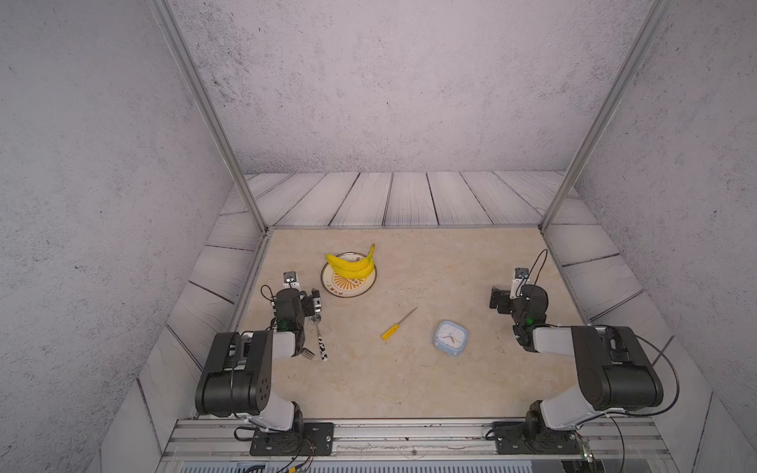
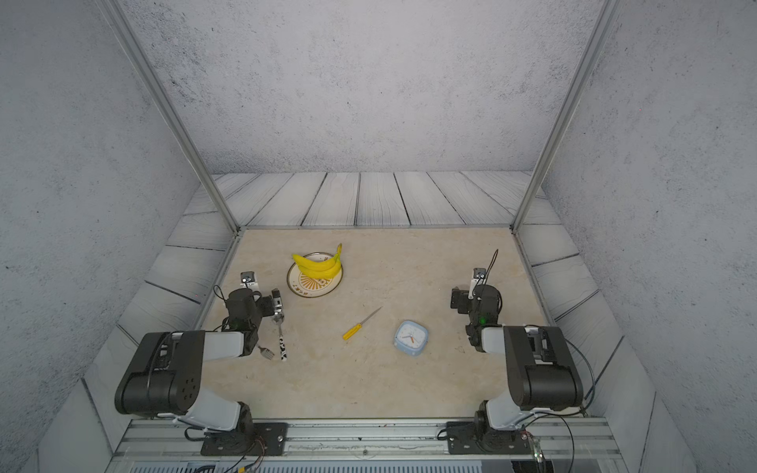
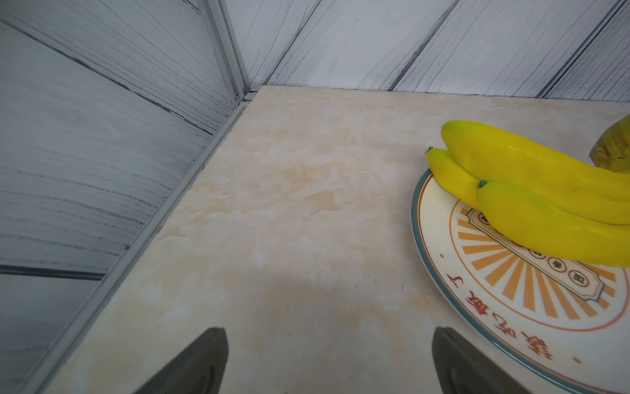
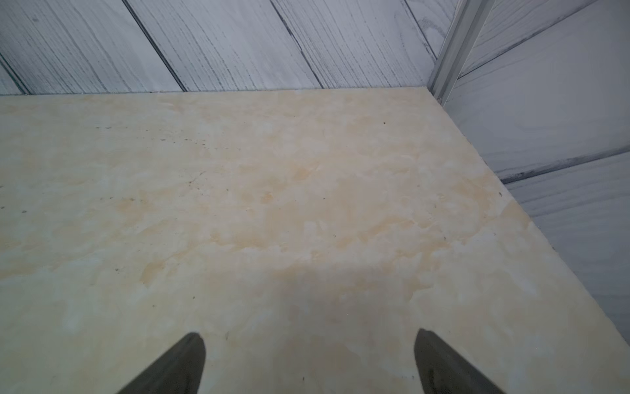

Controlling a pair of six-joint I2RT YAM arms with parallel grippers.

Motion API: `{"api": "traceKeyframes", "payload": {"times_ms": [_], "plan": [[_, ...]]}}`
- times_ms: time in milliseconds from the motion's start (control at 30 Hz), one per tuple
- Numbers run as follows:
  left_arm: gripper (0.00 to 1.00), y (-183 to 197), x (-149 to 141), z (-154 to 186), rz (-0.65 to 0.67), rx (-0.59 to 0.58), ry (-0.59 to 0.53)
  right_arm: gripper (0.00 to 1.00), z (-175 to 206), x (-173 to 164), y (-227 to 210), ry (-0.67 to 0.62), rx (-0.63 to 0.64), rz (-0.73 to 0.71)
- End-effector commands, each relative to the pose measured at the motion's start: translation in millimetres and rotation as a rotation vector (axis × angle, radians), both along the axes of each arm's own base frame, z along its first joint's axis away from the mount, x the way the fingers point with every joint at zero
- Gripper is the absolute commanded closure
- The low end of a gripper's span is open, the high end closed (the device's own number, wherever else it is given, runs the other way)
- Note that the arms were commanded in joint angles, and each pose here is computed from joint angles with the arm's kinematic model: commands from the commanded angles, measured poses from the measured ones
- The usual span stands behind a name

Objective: Remove the battery from the alarm
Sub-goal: Pick up the alarm from the center of the board.

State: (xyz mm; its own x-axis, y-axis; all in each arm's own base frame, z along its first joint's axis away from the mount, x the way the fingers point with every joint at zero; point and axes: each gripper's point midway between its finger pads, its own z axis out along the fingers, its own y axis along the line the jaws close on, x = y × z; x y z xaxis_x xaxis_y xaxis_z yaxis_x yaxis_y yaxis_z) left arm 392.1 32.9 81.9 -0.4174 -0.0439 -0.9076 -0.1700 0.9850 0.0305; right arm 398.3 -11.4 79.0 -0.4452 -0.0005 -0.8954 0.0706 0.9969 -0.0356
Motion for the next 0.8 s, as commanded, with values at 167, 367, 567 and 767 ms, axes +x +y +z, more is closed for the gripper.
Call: {"api": "traceKeyframes", "payload": {"times_ms": [167, 367, 567, 767], "plan": [[0.01, 2.0, 6.5, 16.1, 0.008, 0.005, -0.055, 0.0, 9.0, 2.1, -1.0, -0.028, 0.006, -0.002], [0.01, 8.4, 0.1, 21.6, 0.045, -0.003, -0.079, 0.0, 11.9, -1.8, -2.4, -0.05, 0.008, -0.01], [0.01, 6.2, 5.0, 15.1, 0.034, 0.004, -0.056, 0.0, 8.5, 2.9, -2.4, -0.024, 0.002, -0.01], [0.01, 4.6, 6.2, 15.0, 0.035, 0.02, -0.049, 0.0, 8.0, 3.0, -2.3, -0.02, 0.003, -0.009]]}}
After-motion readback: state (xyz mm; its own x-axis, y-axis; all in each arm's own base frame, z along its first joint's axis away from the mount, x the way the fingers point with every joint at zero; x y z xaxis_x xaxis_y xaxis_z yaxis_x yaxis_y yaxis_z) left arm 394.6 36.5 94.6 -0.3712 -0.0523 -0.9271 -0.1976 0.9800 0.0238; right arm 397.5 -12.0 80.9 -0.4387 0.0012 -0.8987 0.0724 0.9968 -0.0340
